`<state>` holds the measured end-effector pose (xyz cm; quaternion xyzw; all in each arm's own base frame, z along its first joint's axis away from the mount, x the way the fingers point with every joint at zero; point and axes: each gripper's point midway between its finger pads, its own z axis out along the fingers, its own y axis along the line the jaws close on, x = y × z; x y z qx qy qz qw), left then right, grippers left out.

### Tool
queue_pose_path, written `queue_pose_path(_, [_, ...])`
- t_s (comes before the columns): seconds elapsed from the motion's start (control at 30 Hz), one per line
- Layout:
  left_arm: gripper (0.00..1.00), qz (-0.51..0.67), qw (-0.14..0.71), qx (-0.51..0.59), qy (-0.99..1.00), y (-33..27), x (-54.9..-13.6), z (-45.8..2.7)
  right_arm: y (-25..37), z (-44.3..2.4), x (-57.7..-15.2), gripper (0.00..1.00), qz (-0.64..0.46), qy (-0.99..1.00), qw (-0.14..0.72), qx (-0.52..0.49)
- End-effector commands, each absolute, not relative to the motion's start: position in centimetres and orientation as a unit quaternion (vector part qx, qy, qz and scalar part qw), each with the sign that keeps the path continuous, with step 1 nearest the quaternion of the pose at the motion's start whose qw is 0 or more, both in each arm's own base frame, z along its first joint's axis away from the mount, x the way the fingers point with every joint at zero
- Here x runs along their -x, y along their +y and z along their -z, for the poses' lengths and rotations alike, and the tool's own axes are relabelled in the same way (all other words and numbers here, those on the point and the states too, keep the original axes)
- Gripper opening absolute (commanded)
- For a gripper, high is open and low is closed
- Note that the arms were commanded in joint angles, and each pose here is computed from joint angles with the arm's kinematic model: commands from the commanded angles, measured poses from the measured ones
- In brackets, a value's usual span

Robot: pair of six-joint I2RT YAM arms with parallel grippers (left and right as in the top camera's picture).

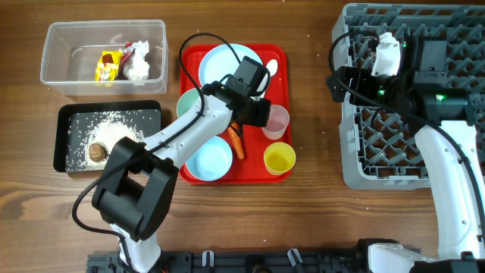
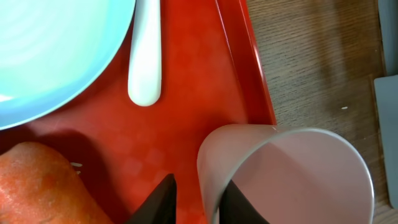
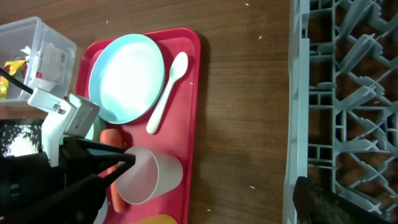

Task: Sort waste into correct bins and load items into the dishwasher rack
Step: 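Grasp the pink cup with the left gripper and lift it, then bring the right gripper to the pink cup and grasp it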

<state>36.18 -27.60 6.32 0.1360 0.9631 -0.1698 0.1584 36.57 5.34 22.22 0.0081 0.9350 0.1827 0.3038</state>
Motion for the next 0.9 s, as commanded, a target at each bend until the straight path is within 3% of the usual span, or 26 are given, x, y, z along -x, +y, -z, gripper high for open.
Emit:
queue_pose_path(0.0, [0.21,0.186,0.152,-0.126,0.963,-28.8,-35.8,-6.2,5.0,-22.7,-37.2,1.00,-0.175,0.934,0.312,-0.015])
queue_pose_path(0.1, [0.18,0.187,0.147,-0.139,0.961,-29.9,-35.2,-5.4,5.0,-22.7,-37.2,0.99,-0.175,0.934,0.311,-0.015])
queue_pose_path(0.17, [0.04,0.184,0.140,-0.143,0.962,-30.2,-34.9,-4.7,5.0,-22.7,-37.1,0.99,-0.175,0.934,0.310,-0.015])
queue_pose_path(0.3, [0.04,0.195,0.154,-0.093,0.964,-29.0,-36.4,-6.4,5.0,-22.6,-37.1,0.99,-0.176,0.934,0.310,-0.015])
queue_pose_path(0.5, [0.04,0.395,0.187,-0.013,0.899,-24.3,-40.4,-18.3,5.6,-23.1,-37.2,1.00,-0.195,0.929,0.314,-0.008])
queue_pose_path(0.67, [0.04,0.623,0.159,-0.107,0.758,-21.5,-39.0,-27.5,10.7,-27.3,-37.4,1.00,-0.340,0.866,0.356,0.092])
queue_pose_path(0.87, [0.04,0.663,0.141,-0.138,0.722,-20.4,-37.7,-29.2,16.3,-33.5,-37.1,1.00,-0.503,0.737,0.392,0.223])
